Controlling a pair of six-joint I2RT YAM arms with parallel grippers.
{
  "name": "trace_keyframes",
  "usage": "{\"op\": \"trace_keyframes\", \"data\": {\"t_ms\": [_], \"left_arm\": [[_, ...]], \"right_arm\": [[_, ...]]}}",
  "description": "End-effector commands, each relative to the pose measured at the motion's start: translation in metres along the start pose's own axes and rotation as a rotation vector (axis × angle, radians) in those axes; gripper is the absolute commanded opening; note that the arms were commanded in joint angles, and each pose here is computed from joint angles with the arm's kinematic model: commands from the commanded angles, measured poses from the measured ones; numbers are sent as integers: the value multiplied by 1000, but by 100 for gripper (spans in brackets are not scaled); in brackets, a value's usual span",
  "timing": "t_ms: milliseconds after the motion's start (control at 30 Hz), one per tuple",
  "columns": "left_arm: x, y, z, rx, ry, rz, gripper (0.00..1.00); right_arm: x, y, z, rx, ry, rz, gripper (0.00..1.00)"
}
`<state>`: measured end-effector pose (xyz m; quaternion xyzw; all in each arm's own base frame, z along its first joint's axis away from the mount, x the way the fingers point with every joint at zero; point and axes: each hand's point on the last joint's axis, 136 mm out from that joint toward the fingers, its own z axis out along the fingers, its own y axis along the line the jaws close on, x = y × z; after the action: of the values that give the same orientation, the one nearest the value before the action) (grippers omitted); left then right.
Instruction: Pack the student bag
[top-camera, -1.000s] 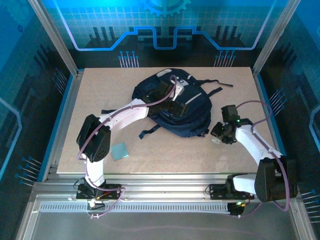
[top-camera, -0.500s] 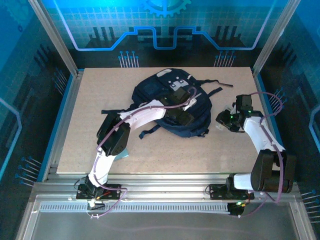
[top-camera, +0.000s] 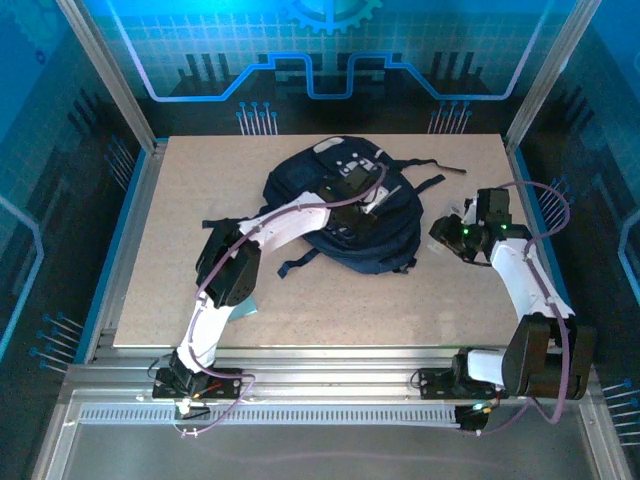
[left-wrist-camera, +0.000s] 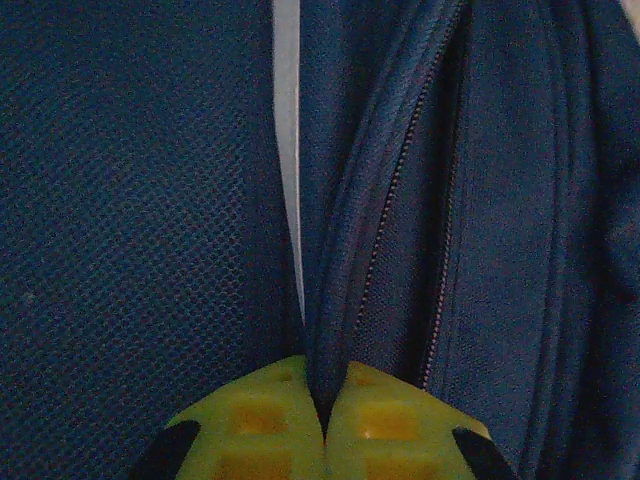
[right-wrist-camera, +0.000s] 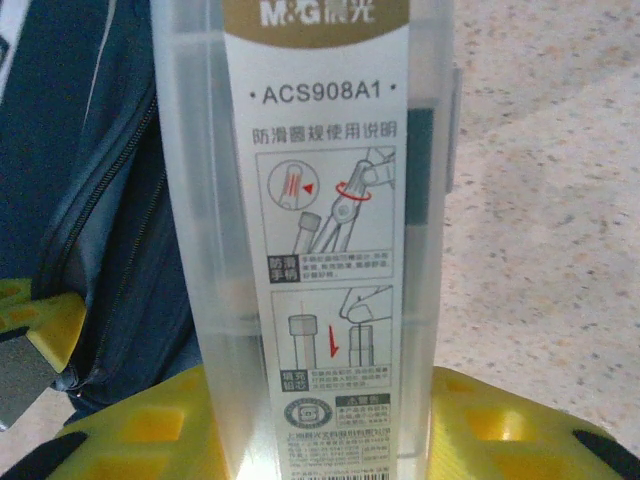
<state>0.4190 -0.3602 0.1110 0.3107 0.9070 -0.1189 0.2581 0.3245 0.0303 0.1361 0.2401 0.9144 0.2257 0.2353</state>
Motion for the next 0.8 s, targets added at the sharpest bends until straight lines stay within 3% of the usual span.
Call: {"op": "trace_keyframes", "data": {"t_ms": [0,167,433,767], "left_arm": [[-26,5,-48,105,-91,-119,0],[-41,20,-68,173,-167,-242,0],[-63,23,-92,239,-247,-289,0],[-56,26,-95,244,-297,-327,0]], "right_arm": [[-3,29,-1,-99,-9,-7,38],[-4,62,14,-170,23,-6,38],[2,130,50,-308,109,13,38],[28,195,110,-436,273,157,40]]}}
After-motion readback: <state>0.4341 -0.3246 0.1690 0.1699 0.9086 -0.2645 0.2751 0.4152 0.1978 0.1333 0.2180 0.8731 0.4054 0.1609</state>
